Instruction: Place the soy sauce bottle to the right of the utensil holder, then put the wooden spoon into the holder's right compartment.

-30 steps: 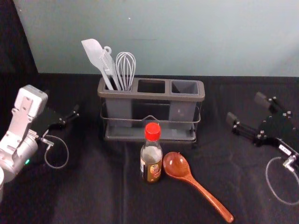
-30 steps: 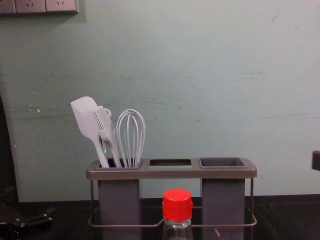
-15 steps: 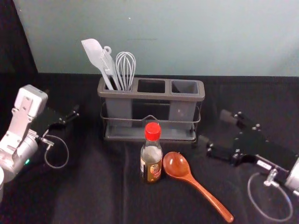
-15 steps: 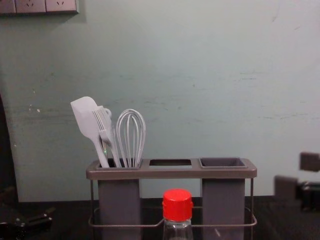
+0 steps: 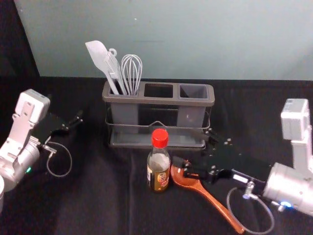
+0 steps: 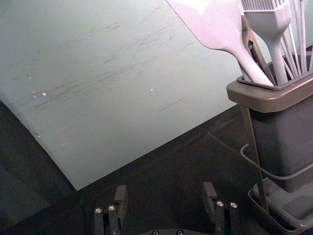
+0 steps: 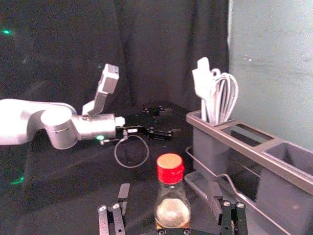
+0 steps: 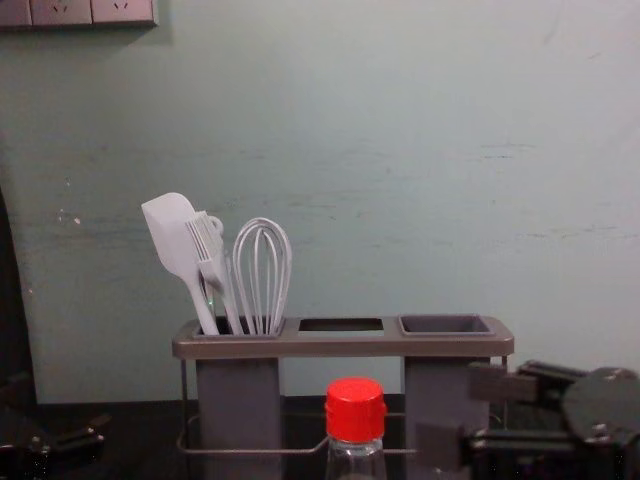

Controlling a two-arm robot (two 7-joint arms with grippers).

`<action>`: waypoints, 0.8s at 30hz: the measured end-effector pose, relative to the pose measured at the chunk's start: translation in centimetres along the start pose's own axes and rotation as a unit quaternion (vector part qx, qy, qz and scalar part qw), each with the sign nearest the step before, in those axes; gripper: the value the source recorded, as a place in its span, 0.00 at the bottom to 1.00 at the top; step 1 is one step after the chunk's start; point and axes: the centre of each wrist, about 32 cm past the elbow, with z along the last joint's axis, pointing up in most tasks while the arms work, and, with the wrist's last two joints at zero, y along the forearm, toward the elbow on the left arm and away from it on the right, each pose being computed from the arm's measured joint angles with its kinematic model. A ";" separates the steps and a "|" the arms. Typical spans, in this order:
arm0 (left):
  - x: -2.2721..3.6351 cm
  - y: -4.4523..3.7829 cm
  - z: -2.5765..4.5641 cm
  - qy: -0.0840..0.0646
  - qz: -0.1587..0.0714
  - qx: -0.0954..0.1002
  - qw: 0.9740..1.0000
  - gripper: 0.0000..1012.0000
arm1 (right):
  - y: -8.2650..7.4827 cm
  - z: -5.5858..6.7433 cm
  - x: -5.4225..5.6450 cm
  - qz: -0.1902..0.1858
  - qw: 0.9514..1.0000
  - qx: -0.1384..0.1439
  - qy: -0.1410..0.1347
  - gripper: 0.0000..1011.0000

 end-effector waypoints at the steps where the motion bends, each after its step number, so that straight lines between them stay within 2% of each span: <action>1: 0.00 0.00 0.00 0.000 0.000 0.000 1.000 0.99 | 0.2 -0.1 0.0 0.002 1.000 0.000 0.001 0.99; 8: 0.00 0.00 0.00 0.000 0.000 0.000 1.000 0.99 | 1.6 -0.7 0.0 0.014 1.000 -0.004 0.008 0.99; 14: 0.00 0.00 0.00 0.000 0.000 0.000 1.000 0.99 | 2.7 -0.9 0.3 0.018 1.000 -0.006 0.003 0.99; 24: 0.00 0.00 0.00 0.000 0.000 0.000 1.000 0.99 | 4.6 -1.2 1.2 0.020 1.000 -0.006 -0.003 0.99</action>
